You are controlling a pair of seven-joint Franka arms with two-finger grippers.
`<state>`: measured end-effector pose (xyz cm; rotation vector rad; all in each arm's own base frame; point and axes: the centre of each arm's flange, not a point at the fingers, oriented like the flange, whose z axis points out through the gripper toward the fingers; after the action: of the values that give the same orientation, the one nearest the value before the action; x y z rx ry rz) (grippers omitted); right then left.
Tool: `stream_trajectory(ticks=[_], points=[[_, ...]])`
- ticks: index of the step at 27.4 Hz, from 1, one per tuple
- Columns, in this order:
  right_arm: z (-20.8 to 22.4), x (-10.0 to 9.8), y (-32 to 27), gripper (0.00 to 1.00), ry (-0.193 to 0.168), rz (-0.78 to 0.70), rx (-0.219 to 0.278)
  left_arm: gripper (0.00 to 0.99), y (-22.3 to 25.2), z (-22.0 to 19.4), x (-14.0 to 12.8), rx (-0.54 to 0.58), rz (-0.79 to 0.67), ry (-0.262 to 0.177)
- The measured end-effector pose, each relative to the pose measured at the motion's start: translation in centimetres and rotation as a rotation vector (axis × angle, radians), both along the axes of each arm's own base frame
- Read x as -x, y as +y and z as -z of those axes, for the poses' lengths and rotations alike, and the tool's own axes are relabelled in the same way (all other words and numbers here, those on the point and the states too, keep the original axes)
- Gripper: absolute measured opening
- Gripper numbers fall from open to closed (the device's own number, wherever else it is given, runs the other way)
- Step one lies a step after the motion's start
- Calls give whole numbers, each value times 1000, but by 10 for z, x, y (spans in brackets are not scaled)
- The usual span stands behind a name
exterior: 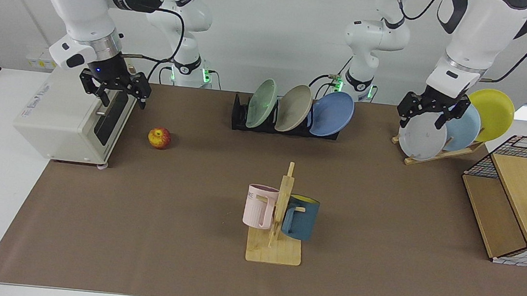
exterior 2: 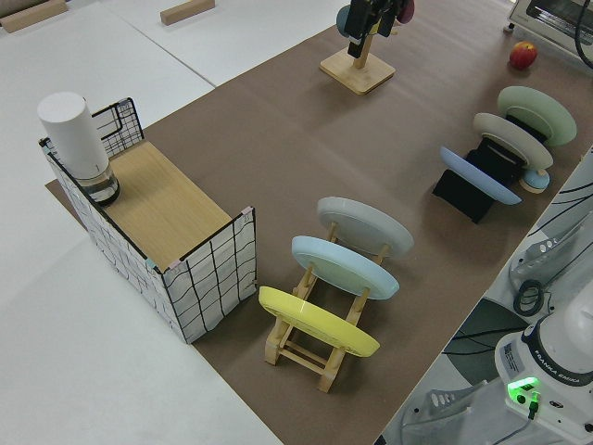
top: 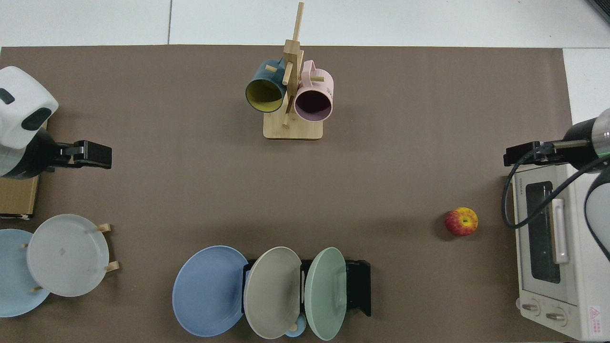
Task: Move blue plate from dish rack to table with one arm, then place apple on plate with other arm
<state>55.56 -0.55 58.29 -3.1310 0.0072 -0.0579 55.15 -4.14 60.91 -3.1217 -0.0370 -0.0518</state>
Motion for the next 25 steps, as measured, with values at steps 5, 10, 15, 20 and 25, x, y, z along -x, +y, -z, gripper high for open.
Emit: stream_trajectory(ticks=[5,10,15,20,25], points=[[0,0,0,1000,0,0,0,991,0,1,0,0,1,3],[0,0,0,1000,0,0,0,991,-1,3,0,0,1,5],[0,0,0,1000,0,0,0,991,-2,3,0,-1,3,6],[0,0,0,1000,0,0,0,991,-2,3,1,-1,3,6],[0,0,0,1000,0,0,0,991,-2,3,1,-1,3,5]])
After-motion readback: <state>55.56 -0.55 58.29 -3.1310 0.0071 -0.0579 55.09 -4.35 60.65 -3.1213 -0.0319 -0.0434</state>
